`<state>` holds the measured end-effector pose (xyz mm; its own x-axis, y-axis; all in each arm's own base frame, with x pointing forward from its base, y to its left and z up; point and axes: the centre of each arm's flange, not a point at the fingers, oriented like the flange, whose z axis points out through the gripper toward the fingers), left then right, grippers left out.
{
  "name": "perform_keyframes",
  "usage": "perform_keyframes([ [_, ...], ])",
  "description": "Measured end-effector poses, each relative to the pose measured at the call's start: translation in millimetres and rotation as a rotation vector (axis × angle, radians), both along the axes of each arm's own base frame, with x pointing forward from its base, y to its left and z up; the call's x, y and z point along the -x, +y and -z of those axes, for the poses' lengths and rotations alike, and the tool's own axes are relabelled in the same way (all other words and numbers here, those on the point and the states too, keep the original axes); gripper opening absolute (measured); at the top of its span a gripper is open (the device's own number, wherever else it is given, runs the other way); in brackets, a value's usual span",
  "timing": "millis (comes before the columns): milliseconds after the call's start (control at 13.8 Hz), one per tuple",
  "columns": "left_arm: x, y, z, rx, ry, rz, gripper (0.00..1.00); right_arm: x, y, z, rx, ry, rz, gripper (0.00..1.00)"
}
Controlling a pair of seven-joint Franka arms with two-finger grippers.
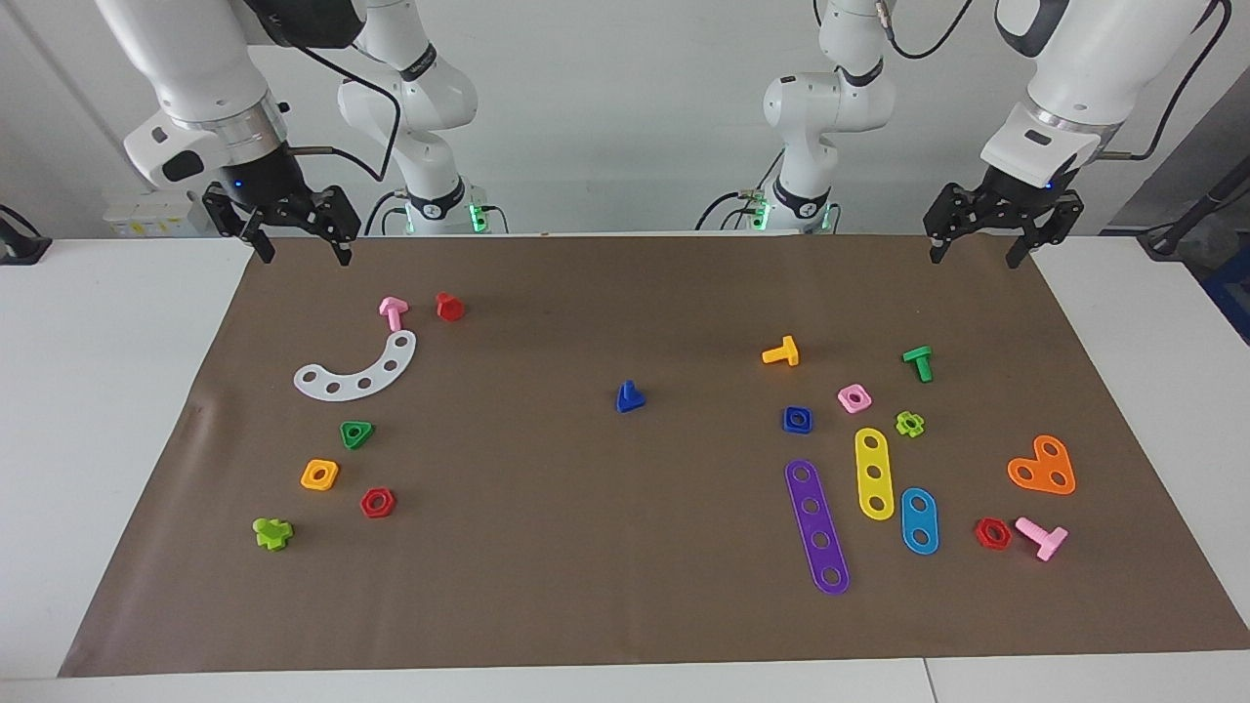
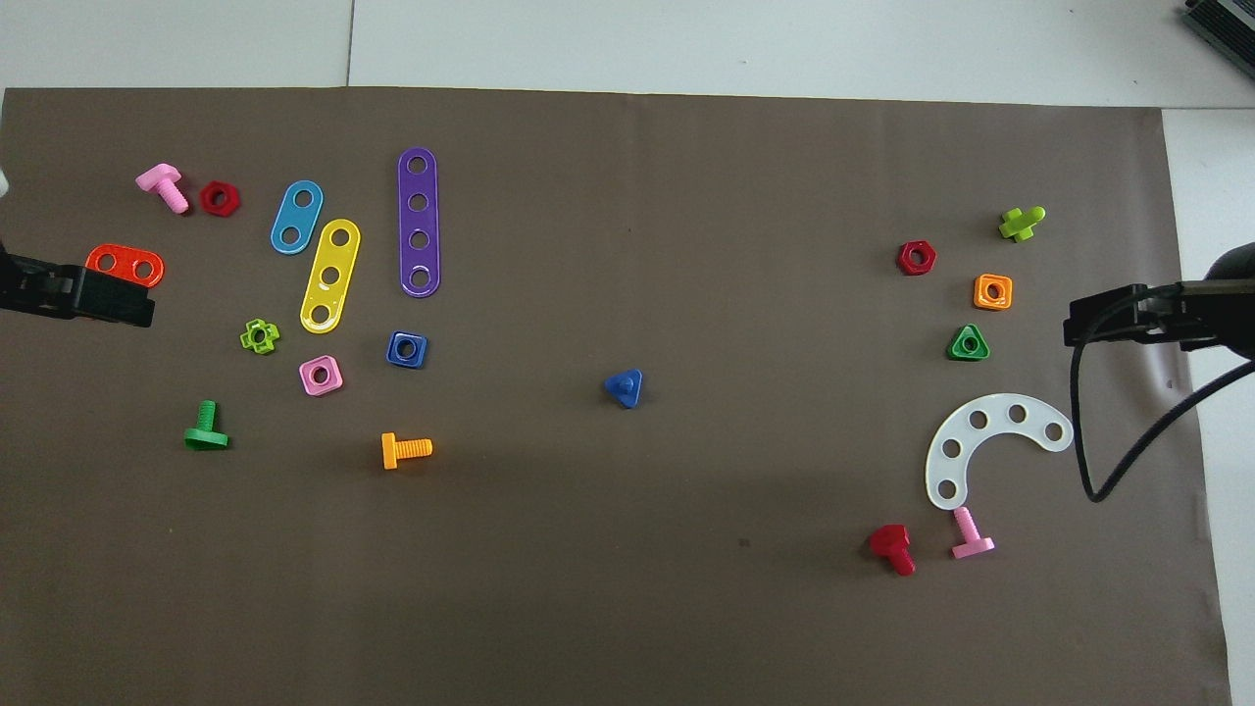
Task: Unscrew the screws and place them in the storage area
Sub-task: 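Reach the right gripper toward the blue bolt in the middle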
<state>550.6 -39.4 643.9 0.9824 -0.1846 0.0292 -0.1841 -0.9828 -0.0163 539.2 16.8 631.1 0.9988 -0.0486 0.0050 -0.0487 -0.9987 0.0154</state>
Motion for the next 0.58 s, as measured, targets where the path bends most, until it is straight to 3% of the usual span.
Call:
perform_keyframes([
  [289, -0.2, 3.9, 0.1, 0.000, 0.001, -0.007, 1.00, -2.5, 78.3, 8.5, -0.006, -0.023, 0.002, 1.00],
  [578, -0.2, 4.6, 0.1, 0.000, 0.001, -0.008, 1.00, -9.4, 180.9, 48.5, -0.037, -0.040, 0.035, 1.00],
])
